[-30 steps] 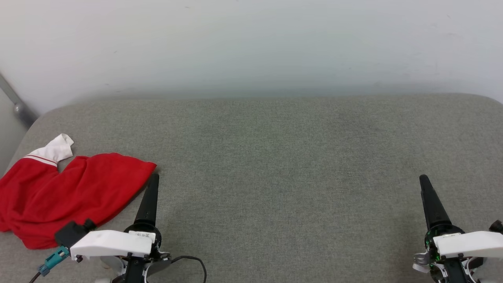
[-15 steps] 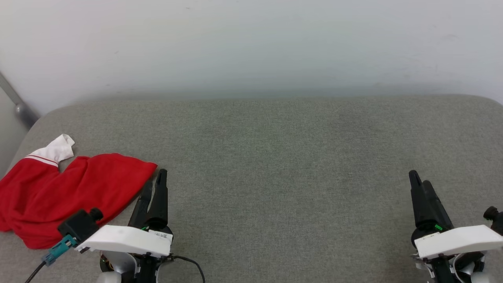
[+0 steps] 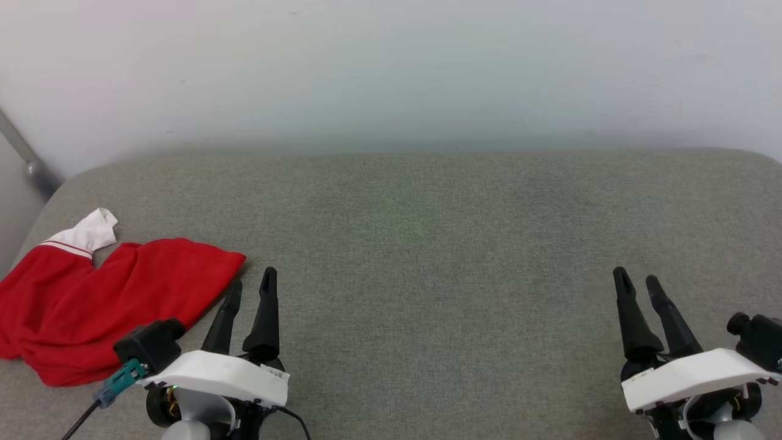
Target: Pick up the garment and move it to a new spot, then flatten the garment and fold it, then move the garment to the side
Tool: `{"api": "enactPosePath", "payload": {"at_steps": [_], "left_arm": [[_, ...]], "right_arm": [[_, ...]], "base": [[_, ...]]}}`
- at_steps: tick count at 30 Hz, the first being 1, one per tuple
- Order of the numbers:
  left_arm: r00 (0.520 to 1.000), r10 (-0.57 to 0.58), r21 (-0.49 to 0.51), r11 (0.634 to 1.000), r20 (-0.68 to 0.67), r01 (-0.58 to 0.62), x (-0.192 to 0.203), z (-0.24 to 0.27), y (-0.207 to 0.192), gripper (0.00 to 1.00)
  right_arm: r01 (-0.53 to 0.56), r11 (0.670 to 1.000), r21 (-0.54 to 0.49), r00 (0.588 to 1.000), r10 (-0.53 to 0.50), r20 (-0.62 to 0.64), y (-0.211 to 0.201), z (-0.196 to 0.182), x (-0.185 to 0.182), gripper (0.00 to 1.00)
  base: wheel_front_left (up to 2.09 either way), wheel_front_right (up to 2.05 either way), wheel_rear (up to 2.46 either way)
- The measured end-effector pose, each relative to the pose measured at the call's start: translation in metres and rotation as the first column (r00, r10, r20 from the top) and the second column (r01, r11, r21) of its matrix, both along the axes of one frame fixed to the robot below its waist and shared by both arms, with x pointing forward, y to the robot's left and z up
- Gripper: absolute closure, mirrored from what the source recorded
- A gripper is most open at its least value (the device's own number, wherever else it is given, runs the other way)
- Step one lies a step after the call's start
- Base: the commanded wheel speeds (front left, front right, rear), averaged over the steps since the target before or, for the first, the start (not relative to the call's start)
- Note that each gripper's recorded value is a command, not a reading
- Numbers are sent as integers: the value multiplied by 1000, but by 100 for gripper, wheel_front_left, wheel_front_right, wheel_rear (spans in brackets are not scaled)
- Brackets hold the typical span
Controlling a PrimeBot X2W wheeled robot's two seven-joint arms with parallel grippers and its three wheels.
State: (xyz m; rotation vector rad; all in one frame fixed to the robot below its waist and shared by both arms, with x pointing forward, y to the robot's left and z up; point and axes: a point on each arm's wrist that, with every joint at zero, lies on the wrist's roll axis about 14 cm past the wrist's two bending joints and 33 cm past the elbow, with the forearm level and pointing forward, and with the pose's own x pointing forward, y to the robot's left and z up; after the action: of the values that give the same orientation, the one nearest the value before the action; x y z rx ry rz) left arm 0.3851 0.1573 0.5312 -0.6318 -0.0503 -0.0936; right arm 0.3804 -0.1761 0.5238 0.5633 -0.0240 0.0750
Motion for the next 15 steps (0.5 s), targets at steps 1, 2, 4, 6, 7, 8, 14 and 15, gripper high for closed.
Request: {"api": "enactPosePath", "payload": {"at_steps": [1, 2, 4, 6, 7, 8, 14, 15], "left_arm": [[1000, 1, 16, 1000, 2, -1, 0, 0, 0, 0], [1000, 2, 30, 1000, 1, -2, 0, 0, -1, 0], [1000, 4, 57, 998, 3, -4, 0, -1, -1, 0], [1000, 9, 89, 996, 3, -9, -1, -1, -1, 0], [1000, 10, 102, 995, 5, -10, -1, -1, -1, 0], [1000, 11, 115, 993, 5, -11, -1, -2, -1, 0], [1000, 17, 191, 981, 18, -20, -1, -1, -1, 0], [1000, 18, 202, 979, 18, -22, -1, -1, -2, 0]], "right_arm": [[-5, 1000, -15, 1000, 5, 1, 1, 0, 0, 0], [-10, 999, -31, 1000, 10, 1, 3, 0, 0, 0], [-15, 998, -59, 1000, 15, 3, 4, 1, -1, 0], [-18, 996, -88, 1000, 19, 4, 5, 1, -1, 0], [-20, 994, -104, 1000, 20, 5, 6, 1, -1, 0], [-22, 993, -117, 1000, 23, 6, 6, 1, -1, 0], [-30, 981, -190, 1000, 31, 3, 8, 0, -2, 0], [-33, 979, -201, 999, 33, -3, 9, -1, -3, 0]], "base": [[0, 0, 0], [0, 0, 0], [0, 0, 0], [0, 0, 0], [0, 0, 0], [0, 0, 0], [0, 0, 0], [0, 0, 0]]}}
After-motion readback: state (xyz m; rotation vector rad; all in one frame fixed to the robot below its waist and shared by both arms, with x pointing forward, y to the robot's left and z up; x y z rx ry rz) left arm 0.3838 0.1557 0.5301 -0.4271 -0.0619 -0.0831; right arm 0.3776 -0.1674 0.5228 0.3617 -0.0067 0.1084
